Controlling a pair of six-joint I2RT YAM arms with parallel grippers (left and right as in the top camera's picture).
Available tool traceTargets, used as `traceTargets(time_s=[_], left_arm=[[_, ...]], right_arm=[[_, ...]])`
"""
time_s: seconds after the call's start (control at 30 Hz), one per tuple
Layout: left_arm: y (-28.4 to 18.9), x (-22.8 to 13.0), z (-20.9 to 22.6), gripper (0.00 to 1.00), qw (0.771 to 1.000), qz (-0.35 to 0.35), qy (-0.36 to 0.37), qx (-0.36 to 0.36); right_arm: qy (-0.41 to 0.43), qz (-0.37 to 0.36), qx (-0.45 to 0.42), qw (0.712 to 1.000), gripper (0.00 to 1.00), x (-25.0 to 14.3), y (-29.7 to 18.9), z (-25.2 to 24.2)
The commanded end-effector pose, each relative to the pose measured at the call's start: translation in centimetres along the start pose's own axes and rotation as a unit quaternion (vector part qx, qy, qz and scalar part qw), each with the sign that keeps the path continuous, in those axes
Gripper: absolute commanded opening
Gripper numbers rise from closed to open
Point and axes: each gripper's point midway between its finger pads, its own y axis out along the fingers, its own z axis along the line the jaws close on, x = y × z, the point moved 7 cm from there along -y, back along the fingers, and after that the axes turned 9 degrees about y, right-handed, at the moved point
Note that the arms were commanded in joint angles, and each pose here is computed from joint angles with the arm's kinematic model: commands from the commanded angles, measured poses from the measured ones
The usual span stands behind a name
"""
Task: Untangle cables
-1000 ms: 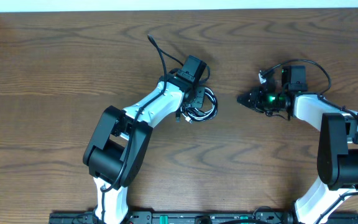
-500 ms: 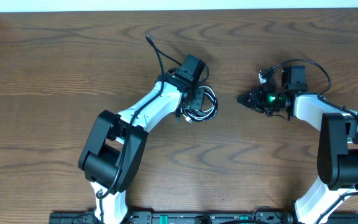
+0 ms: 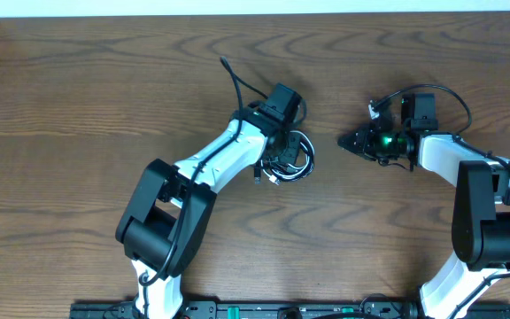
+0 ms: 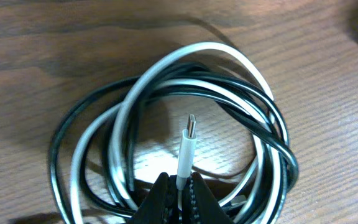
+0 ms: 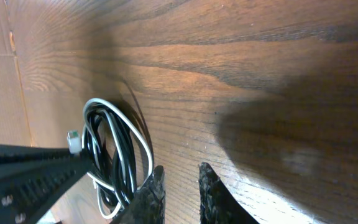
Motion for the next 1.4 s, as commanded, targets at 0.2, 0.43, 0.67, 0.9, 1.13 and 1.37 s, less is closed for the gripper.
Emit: traceTargets(time_s=[0.2, 0.43, 0.67, 0.9, 1.13, 1.37], left_arm=[[-0.6, -0.8, -0.5, 0.08, 1.0, 0.017, 0.02, 0.006], [-0.5, -1.4, -1.3, 0.11, 0.999, 0.029, 0.029, 0.004], [0.2, -1.5, -2.8, 0.11, 0.999, 0.027, 0.045, -0.003], [1.3, -2.0, -3.2, 0.32, 0.998, 0.043, 0.047, -0.003], [-2.7, 0.4, -4.0, 0.53, 0.999, -0.012, 0.051, -0.012], [-3.4, 0.6, -4.2, 0.53, 0.998, -0.02, 0.053, -0.014]], right_arm=[[-0.018, -0.002, 0.002, 1.0, 0.15, -0.1, -0.2, 0.7], [-0.018, -0.002, 0.002, 1.0, 0.15, -0.1, -0.2, 0.7], [-0.018, -0.002, 0.002, 1.0, 0.15, -0.1, -0.2, 0.7], [-0.018, -0.002, 0.002, 1.0, 0.14, -0.1, -0.2, 0.7], [-0.018, -0.002, 0.002, 1.0, 0.14, -0.1, -0.2, 0.7], [-0.018, -0.002, 0.002, 1.0, 0.14, -0.1, -0.2, 0.7]])
